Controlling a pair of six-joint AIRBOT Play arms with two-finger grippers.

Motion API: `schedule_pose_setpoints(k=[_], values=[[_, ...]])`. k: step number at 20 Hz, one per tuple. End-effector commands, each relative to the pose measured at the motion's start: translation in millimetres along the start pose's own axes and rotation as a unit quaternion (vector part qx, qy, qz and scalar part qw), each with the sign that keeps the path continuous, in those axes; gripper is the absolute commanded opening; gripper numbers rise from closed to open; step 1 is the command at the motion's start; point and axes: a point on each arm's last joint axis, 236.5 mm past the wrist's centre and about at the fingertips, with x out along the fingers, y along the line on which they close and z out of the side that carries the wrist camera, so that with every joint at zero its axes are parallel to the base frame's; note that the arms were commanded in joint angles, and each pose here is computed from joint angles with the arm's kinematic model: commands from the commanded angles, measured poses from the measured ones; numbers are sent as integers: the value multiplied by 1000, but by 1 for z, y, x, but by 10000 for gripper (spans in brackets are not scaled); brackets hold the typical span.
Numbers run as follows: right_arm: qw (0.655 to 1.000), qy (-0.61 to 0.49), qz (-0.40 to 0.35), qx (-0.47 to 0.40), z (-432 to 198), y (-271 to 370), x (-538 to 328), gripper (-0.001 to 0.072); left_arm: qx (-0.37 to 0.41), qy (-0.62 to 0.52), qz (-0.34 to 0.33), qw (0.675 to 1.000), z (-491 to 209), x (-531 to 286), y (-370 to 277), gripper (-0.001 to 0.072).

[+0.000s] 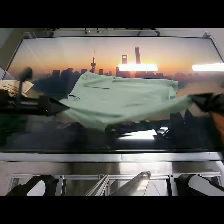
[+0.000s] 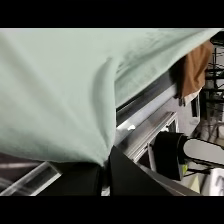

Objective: Fold the shirts.

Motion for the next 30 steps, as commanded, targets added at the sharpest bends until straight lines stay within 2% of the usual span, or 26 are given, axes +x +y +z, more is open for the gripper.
schedule_pose_setpoints(k=[1, 4, 6, 8, 10, 11, 15, 18, 20, 22, 25, 30], values=[[951, -135, 152, -233, 43, 189, -15, 16, 187, -96, -16, 978, 36, -67, -128, 26], [878, -175, 143, -422, 27, 324, -16, 16, 326, -211, 38, 921, 55, -145, -230, 26], [829, -198, 128, -507, 23, 394, -14, 16, 390, -264, 102, 876, 61, -184, -271, 26], [788, -231, 95, -562, 35, 440, -15, 16, 423, -307, 136, 842, 72, -209, -299, 27], [771, -256, 13, -582, 61, 447, -15, 16, 418, -315, 136, 841, 85, -217, -300, 27], [779, -258, -30, -570, 76, 436, -16, 16, 401, -309, 131, 852, 91, -216, -290, 27], [864, -192, -167, -434, 119, 319, -18, 16, 267, -237, 92, 930, 118, -191, -188, 27], [933, -98, -148, -313, 108, 218, 7, 16, 183, -150, 29, 971, 125, -145, -114, 26], [959, -57, -137, -243, 91, 147, 29, 16, 152, -72, -22, 985, 118, -101, -79, 26], [968, -61, -164, -182, 86, 71, 40, 15, 127, -14, -45, 991, 116, -53, -37, 19], [957, -89, -250, -120, 88, -46, 33, 15, 63, 32, -3, 997, 123, 7, 51, 20], [952, -81, -292, -32, 76, -170, 31, 15, -32, 66, 3, 997, 128, 71, 157, 18]])
